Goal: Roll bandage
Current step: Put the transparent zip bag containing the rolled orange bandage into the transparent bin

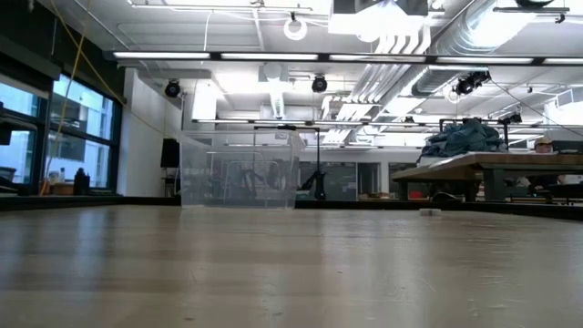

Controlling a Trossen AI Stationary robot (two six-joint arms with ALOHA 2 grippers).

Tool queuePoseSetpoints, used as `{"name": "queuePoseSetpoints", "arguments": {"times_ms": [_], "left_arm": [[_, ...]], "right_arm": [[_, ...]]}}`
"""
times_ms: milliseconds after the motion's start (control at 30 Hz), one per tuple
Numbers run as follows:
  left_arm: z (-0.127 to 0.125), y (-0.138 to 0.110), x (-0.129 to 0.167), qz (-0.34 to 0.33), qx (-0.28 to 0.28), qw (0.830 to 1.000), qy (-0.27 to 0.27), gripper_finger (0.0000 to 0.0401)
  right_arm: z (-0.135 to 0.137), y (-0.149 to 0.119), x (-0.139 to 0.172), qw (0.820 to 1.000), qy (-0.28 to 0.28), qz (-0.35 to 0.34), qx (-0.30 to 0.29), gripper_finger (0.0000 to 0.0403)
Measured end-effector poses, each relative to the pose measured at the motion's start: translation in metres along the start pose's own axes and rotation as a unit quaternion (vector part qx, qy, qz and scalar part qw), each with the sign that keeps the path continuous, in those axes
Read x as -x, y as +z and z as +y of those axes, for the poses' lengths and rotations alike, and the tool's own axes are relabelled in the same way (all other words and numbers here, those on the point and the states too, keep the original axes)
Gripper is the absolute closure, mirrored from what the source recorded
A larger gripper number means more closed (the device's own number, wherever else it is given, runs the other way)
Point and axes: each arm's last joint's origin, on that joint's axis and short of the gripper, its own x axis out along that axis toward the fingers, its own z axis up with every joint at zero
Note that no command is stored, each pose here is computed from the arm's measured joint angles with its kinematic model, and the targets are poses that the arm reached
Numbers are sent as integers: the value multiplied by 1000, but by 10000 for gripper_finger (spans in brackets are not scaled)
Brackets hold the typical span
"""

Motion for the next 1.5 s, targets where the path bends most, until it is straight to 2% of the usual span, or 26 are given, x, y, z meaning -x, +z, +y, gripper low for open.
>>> {"name": "queuePoseSetpoints", "arguments": {"times_ms": [67,167,233,367,467,567,733,867,1000,1167,1333,1500], "left_arm": [[0,-2,0,9,5,1000,0,401],[0,-5,0,34,29,999,-17,401],[2,-7,1,51,50,997,-13,401],[4,-10,5,72,63,995,21,394],[3,-6,11,77,50,994,53,379],[2,-4,21,108,37,990,85,356],[0,-8,42,182,-1,964,195,304],[3,-18,53,241,-23,933,265,263],[10,-29,51,262,-8,927,268,231],[22,-50,42,305,29,924,229,205],[34,-78,36,368,33,903,219,192],[39,-105,30,432,-11,878,207,189]], "right_arm": [[0,1,0,1000,-12,-8,5,250],[0,0,0,1000,-15,-10,12,353],[0,0,0,1000,-16,-8,11,386],[1,1,3,999,-30,25,-2,399],[5,6,12,995,-57,76,-5,401],[14,16,27,989,-84,124,0,402],[29,30,55,970,-142,199,6,402],[31,24,75,935,-222,276,4,403],[29,9,84,903,-252,347,-19,403],[28,-3,89,879,-257,402,-23,403],[26,-6,97,859,-271,434,-33,403],[22,-15,101,833,-294,468,-41,403]]}}
